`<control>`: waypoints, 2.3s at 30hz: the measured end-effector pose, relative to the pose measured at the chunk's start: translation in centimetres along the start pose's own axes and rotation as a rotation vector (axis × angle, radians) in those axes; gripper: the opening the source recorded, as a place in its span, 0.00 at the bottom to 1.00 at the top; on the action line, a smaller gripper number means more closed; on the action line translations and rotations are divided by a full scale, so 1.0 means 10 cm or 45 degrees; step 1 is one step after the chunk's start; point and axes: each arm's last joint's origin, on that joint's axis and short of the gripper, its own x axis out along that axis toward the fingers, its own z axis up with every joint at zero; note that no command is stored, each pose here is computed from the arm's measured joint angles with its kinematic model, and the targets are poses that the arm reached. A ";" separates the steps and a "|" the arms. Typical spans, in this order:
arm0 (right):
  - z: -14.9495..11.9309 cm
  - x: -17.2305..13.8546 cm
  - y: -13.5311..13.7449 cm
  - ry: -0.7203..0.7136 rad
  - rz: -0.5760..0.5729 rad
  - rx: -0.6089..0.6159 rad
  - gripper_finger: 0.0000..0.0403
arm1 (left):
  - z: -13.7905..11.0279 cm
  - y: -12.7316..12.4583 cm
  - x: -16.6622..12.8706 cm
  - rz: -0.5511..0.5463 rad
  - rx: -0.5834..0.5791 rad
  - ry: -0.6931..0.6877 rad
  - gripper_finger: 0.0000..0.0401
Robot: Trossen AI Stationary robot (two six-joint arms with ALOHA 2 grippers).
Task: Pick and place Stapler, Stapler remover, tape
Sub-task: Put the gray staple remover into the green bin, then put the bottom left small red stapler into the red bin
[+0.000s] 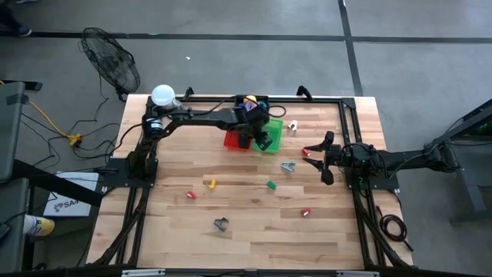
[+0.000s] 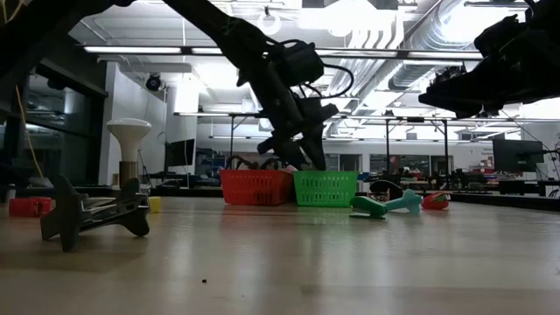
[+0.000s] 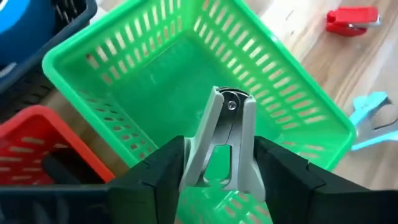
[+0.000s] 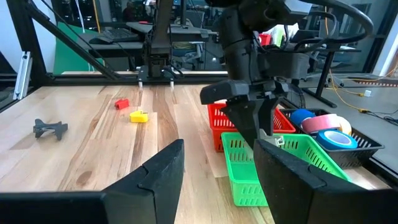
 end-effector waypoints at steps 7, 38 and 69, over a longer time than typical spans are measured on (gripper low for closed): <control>0.00 0.00 0.00 0.000 0.000 0.000 0.46 | 0.00 0.00 0.00 -0.020 0.051 0.007 0.47; 0.00 0.00 0.00 0.000 0.000 0.000 0.46 | 0.07 -0.10 -0.10 -0.056 0.291 0.019 0.71; 0.00 0.00 0.00 -0.001 0.000 0.001 0.46 | -0.75 -0.95 -1.00 0.749 0.239 0.471 0.61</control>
